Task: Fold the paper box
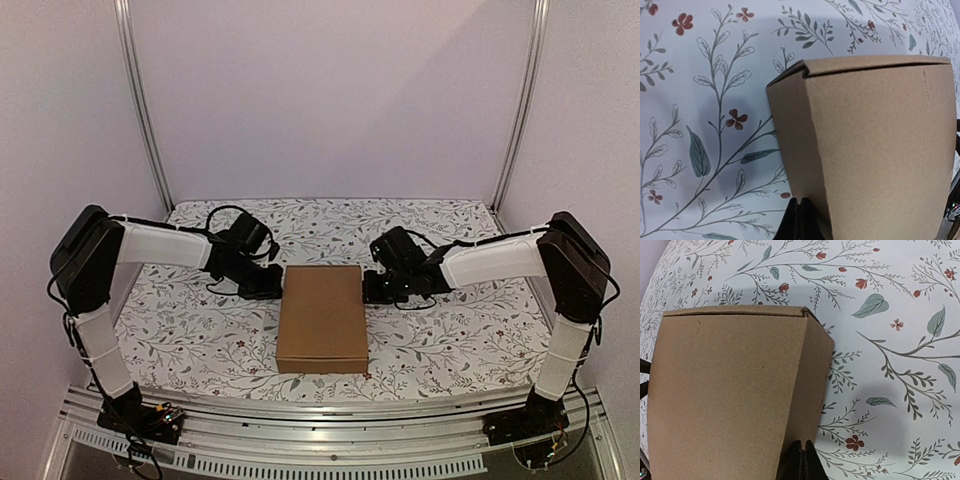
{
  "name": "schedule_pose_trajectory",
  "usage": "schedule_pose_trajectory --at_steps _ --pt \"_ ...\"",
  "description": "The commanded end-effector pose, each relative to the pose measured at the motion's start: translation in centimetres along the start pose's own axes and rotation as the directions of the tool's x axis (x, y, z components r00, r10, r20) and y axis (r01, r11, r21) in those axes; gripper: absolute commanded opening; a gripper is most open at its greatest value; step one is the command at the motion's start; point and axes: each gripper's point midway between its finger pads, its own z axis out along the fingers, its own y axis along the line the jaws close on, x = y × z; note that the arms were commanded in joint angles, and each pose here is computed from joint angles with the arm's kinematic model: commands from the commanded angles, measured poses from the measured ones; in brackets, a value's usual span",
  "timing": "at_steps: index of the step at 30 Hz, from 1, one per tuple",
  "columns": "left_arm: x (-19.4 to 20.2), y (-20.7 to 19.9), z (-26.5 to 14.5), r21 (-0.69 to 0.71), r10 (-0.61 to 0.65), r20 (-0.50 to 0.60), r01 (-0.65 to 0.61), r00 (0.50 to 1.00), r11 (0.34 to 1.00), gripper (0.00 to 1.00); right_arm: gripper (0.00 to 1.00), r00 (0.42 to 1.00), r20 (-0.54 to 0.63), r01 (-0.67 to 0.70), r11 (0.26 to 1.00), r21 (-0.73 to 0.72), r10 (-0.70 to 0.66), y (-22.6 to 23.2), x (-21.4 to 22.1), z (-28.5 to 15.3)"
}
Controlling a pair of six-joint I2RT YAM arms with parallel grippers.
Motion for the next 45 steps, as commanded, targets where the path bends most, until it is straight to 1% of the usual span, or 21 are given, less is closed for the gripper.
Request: schedule_pose_trajectory --at_steps 1,10,14,21,23,25,26,28,30,35,36,37,38,39,40,44,45 --pt "-1.4 -1.3 0.6 0.063 -0.012 0.015 0.011 1.0 0.998 0.0 0.0 0.999 0.038 -0.012 1.0 0.008 0.011 0.6 -1.5 0.9" --pt "-4.7 -2.3 1.8 0.064 0.008 0.052 -0.012 0.999 0.998 0.0 0.0 0.996 0.081 -0.034 0.998 0.043 0.03 -0.8 -4.1 2.1" --pt "-5.6 -2.0 2.7 0.045 0.006 0.055 -0.009 0.998 0.999 0.0 0.0 0.995 0.097 -0.034 0.998 0.058 0.029 -1.8 -5.6 2.5" --pt "-7.0 -1.1 2.8 0.021 -0.011 0.075 0.009 0.997 1.0 0.0 0.0 0.994 0.101 -0.037 0.997 0.074 0.029 -2.9 -6.5 2.9" --pt "-7.2 -0.7 2.6 0.014 -0.014 0.076 0.013 0.997 1.0 0.03 0.0 0.995 0.102 -0.028 0.996 0.079 0.02 -3.0 -6.6 2.5" --pt "-7.5 -0.5 2.1 0.004 -0.014 0.083 0.014 0.996 1.0 0.07 0.0 0.994 0.106 -0.016 0.995 0.098 0.005 -3.3 -6.7 2.1" --pt "-7.7 -0.5 1.8 0.0 -0.01 0.091 0.01 0.996 1.0 0.11 0.02 0.993 0.114 -0.01 0.994 0.107 -0.002 -3.5 -7.0 1.7" --pt "-8.0 -0.5 0.9 -0.011 0.001 0.106 0.0 0.994 1.0 0.22 0.09 0.992 0.121 0.005 0.991 0.13 -0.021 -4.0 -7.3 1.0" --pt "-8.4 -0.4 -0.1 -0.03 0.018 0.122 -0.015 0.992 0.999 0.32 0.19 0.99 0.136 0.015 0.988 0.153 -0.036 -4.5 -7.8 0.0" --pt "-9.2 -0.5 -3.4 -0.072 0.062 0.168 -0.051 0.984 0.996 0.48 0.42 0.976 0.189 0.06 0.967 0.248 -0.109 -6.2 -9.3 -3.6" --pt "-9.4 -0.6 -4.1 -0.077 0.068 0.183 -0.055 0.981 0.996 0.5 0.49 0.97 0.21 0.066 0.963 0.261 -0.124 -6.2 -9.8 -4.8" --pt "-9.6 -0.7 -4.9 -0.08 0.075 0.196 -0.06 0.978 0.995 0.51 0.64 0.966 0.22 0.072 0.959 0.275 -0.135 -6.4 -10.0 -5.5" --pt "-9.8 -0.9 -5.6 -0.081 0.082 0.208 -0.066 0.975 0.995 0.53 0.76 0.96 0.234 0.085 0.954 0.286 -0.156 -6.5 -10.4 -6.5" --pt "-10.0 -1.1 -6.4 -0.082 0.088 0.219 -0.072 0.972 0.994 0.56 0.9 0.955 0.241 0.096 0.949 0.301 -0.173 -6.7 -10.6 -7.3" --pt "-10.0 -1.2 -7.1 -0.084 0.095 0.227 -0.077 0.969 0.993 0.59 0.98 0.947 0.265 0.095 0.946 0.309 -0.182 -6.6 -11.1 -8.6" --pt "-10.5 -2.0 -10.4 -0.086 0.122 0.278 -0.102 0.953 0.991 0.65 0.99 0.924 0.307 0.11 0.929 0.354 -0.227 -7.1 -11.8 -12.3" --pt "-10.7 -2.2 -11.3 -0.087 0.128 0.293 -0.107 0.948 0.991 0.72 0.99 0.919 0.313 0.117 0.924 0.365 -0.24 -7.2 -11.9 -13.1"
